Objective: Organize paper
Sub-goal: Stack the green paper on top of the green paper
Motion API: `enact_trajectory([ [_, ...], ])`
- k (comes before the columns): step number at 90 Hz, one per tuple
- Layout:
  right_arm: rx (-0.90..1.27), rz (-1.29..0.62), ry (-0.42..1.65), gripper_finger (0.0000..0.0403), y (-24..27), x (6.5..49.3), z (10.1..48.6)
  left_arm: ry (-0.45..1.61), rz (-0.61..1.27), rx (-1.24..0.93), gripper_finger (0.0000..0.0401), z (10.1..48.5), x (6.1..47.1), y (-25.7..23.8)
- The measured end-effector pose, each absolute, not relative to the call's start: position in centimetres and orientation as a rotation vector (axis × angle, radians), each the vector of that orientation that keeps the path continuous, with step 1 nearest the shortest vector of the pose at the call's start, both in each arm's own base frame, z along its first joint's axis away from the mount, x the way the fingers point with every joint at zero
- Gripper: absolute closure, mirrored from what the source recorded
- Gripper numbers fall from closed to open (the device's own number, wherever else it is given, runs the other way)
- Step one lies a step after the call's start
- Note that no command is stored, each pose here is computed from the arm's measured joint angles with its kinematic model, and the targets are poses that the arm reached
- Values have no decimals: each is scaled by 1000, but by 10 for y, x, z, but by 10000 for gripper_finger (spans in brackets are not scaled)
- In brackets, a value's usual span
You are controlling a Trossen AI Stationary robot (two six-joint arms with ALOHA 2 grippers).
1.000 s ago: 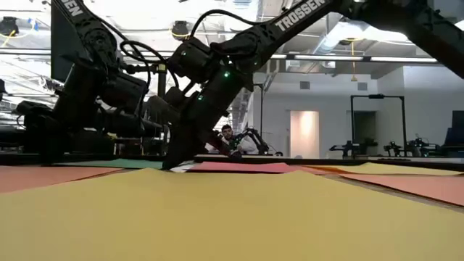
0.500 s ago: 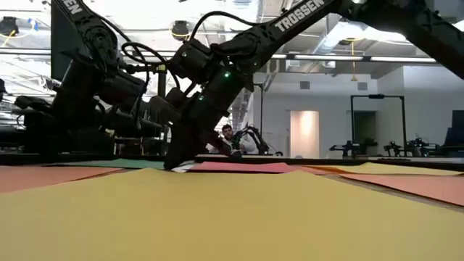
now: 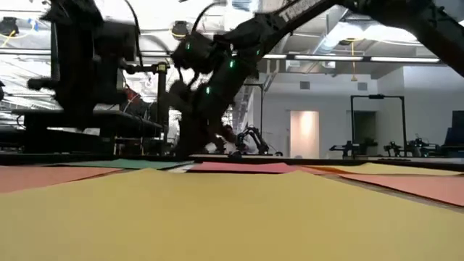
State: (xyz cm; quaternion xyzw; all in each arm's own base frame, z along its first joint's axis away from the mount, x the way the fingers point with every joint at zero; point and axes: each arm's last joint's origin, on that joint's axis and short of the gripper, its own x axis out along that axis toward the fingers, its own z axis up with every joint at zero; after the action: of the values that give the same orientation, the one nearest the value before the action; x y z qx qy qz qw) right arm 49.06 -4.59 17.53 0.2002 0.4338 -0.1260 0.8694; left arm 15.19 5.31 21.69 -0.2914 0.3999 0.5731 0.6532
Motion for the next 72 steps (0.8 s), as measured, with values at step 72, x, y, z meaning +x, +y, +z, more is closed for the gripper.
enact_trajectory([
  [72,300,-415,580,403,-22,394,247,1029,850,-290,401,170,220,-36],
])
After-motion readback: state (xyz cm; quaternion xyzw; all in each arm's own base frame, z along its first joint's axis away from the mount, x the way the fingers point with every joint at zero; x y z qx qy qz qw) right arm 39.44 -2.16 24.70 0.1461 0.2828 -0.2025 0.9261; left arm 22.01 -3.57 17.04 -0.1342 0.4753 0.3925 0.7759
